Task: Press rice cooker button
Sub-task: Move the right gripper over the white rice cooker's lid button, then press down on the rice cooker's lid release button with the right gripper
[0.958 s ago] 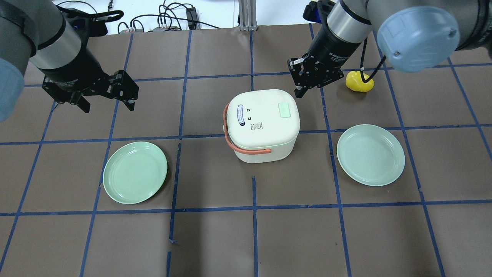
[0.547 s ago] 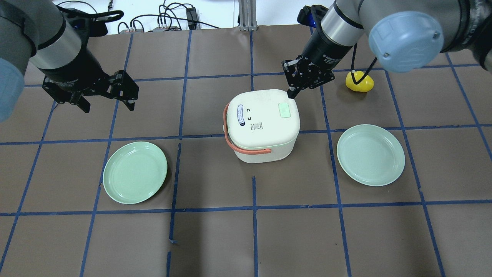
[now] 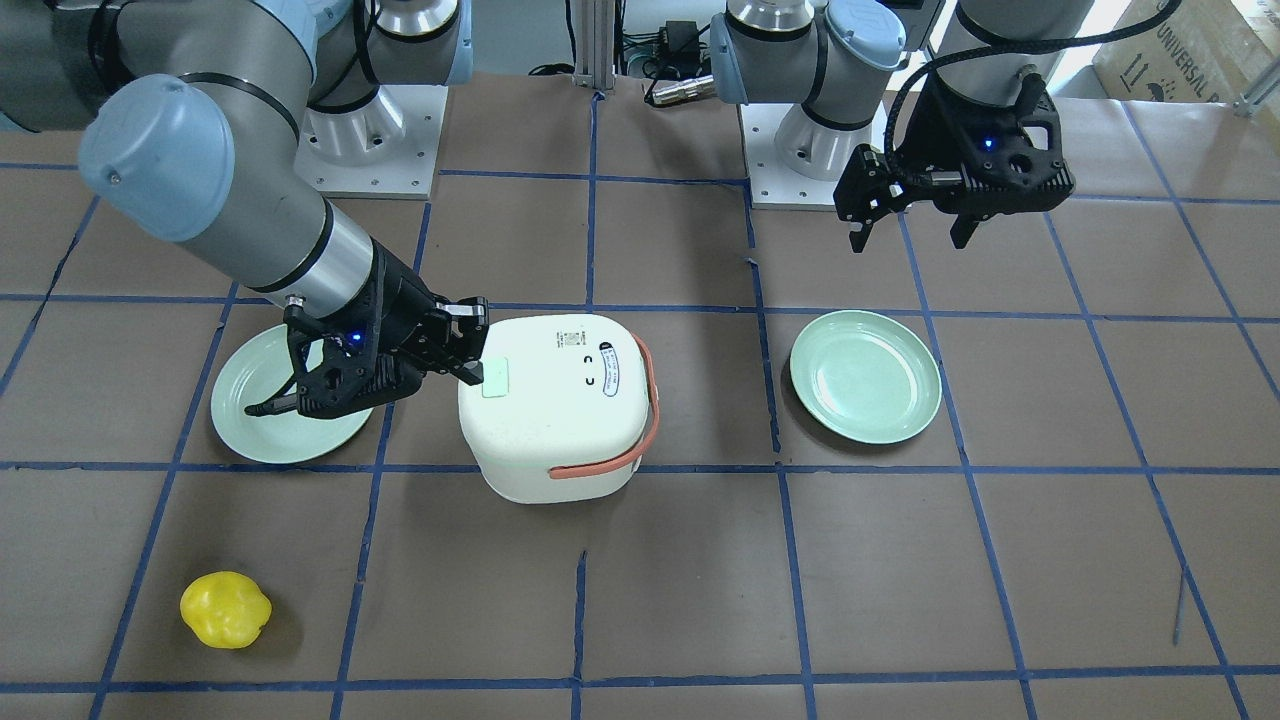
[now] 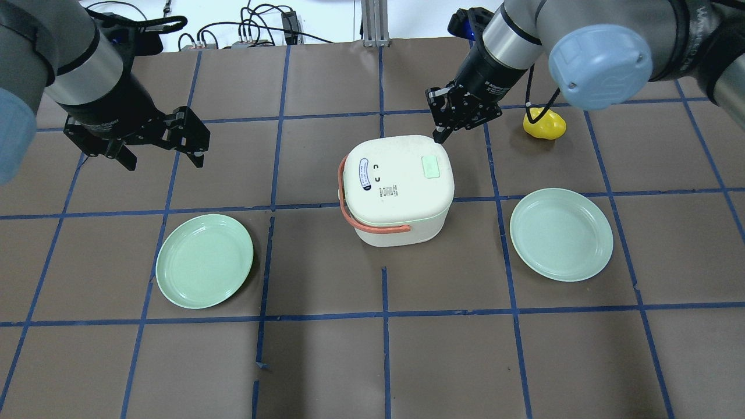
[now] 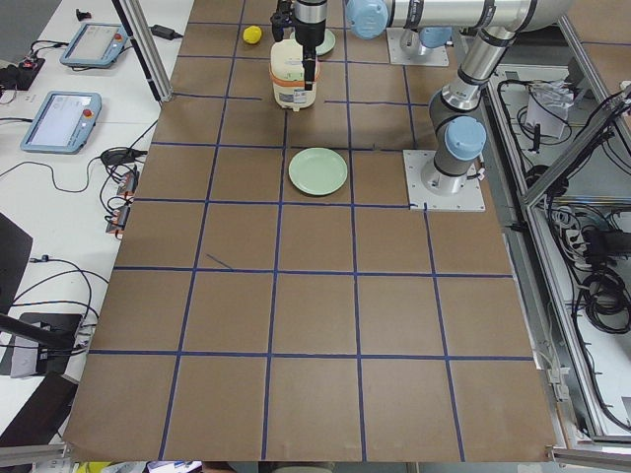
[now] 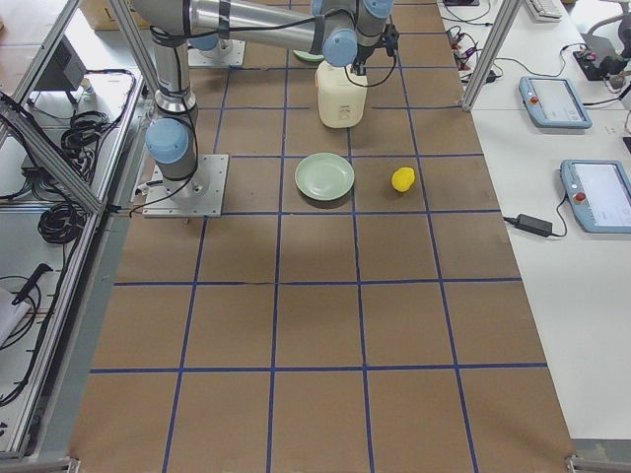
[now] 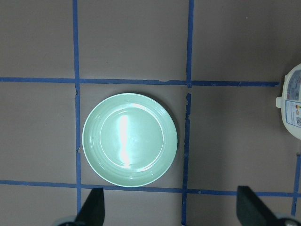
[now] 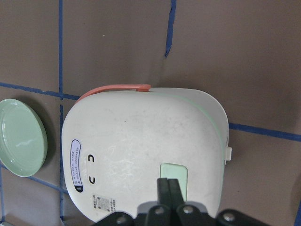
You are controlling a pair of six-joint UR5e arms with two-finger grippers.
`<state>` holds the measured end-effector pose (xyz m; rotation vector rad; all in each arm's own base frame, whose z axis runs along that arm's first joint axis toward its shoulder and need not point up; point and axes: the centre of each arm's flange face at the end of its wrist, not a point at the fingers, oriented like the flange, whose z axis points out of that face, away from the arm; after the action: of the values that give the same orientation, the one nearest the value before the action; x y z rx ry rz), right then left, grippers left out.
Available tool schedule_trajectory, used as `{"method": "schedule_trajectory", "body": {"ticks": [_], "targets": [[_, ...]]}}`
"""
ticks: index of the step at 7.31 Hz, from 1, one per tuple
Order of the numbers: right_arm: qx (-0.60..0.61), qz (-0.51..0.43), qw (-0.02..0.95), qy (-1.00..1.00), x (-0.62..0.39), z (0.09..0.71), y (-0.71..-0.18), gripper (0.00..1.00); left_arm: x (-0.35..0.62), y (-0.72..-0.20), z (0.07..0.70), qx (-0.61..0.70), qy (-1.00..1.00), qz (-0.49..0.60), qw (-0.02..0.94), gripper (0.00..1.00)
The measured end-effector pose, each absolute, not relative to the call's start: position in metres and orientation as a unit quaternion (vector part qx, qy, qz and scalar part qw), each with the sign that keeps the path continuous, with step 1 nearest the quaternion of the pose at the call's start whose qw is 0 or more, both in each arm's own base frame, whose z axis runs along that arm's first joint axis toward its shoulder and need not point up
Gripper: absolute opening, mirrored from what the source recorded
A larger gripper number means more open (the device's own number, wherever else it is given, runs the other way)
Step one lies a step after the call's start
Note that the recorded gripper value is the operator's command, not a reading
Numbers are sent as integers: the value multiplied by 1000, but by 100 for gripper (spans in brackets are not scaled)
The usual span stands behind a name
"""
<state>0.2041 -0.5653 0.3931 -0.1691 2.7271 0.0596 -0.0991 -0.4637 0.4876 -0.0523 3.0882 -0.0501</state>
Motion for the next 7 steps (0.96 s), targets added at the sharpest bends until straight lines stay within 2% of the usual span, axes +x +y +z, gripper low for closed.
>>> {"method": "schedule_trajectory", "body": {"ticks": [7], "targets": [[-71, 28, 216, 973, 208, 373, -564, 7, -99, -464, 487, -17, 999, -16, 26, 100]]}}
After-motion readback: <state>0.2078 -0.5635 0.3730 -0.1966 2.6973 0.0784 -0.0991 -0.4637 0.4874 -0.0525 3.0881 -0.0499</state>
